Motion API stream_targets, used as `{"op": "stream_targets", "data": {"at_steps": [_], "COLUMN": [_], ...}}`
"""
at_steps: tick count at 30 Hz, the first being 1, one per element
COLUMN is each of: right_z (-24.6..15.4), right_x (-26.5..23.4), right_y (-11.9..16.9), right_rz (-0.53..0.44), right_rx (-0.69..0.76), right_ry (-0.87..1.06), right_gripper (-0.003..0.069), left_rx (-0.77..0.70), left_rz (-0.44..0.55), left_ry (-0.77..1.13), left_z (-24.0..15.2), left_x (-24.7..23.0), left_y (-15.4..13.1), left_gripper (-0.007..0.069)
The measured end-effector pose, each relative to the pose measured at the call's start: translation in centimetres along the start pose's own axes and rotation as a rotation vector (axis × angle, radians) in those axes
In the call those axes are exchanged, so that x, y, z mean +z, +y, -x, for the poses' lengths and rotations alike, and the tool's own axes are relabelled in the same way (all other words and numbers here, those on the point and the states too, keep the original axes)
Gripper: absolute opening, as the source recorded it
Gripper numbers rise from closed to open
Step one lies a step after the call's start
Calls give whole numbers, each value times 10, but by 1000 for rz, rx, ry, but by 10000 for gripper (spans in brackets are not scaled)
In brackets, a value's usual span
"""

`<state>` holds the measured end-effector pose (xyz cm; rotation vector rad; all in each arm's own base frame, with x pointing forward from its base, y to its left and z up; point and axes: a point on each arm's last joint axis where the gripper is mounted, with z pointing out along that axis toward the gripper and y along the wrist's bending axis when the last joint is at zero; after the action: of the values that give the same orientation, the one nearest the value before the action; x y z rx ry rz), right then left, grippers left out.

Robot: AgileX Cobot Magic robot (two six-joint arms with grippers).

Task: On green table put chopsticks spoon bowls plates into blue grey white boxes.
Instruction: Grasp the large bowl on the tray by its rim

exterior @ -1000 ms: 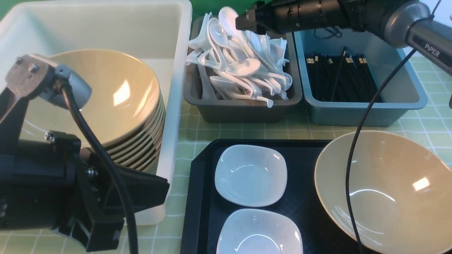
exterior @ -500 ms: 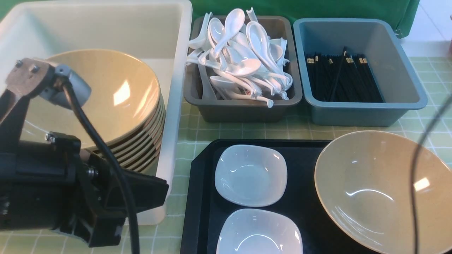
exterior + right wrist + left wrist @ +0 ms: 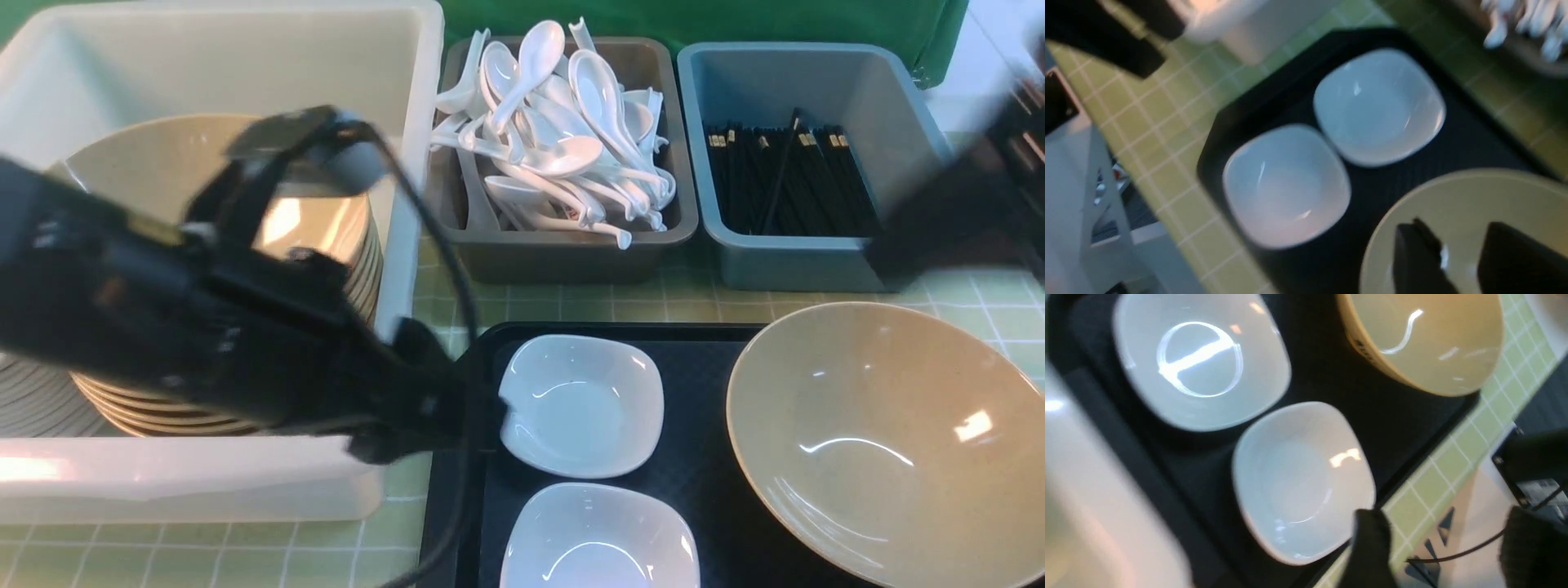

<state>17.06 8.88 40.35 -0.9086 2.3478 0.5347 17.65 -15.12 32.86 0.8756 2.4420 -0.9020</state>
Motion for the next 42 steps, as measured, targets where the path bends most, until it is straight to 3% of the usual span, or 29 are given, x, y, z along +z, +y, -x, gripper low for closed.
{"op": "stream_targets", "data": {"at_steps": [3,6,14,21,26,29,31,37,42], "right_z": [-28,-56,-79,-86,-88,-88,-88,-86,-83], "right_x": [-4,0,-15,-26,-28,-29,-29,-29,-32], "right_y": [11,19,34,42,43,44,44,43,44], "right_rz": [-9,-5,-23,-35,-37,-38,-38,-46,-53], "right_rx": [11,27,65,43,37,37,37,39,48], "right_ry": [-26,-9,-72,-118,-122,-125,-126,-148,-174], "right_gripper": [64,30,25,25,26,27,29,35,36], "left_rx": [36,60,-138,-239,-211,-191,-190,-135,-53], "left_rz": [-53,-94,-75,-73,-100,-105,-106,-120,-160], "left_ry": [24,80,147,235,277,274,273,303,245], "left_z": [8,22,83,105,115,122,124,126,142], "left_x": [23,60,152,229,252,248,245,227,172], "left_y": [-10,-20,6,39,47,48,51,60,49], "left_gripper": [496,533,541,533,338,85,28,17,17]}}
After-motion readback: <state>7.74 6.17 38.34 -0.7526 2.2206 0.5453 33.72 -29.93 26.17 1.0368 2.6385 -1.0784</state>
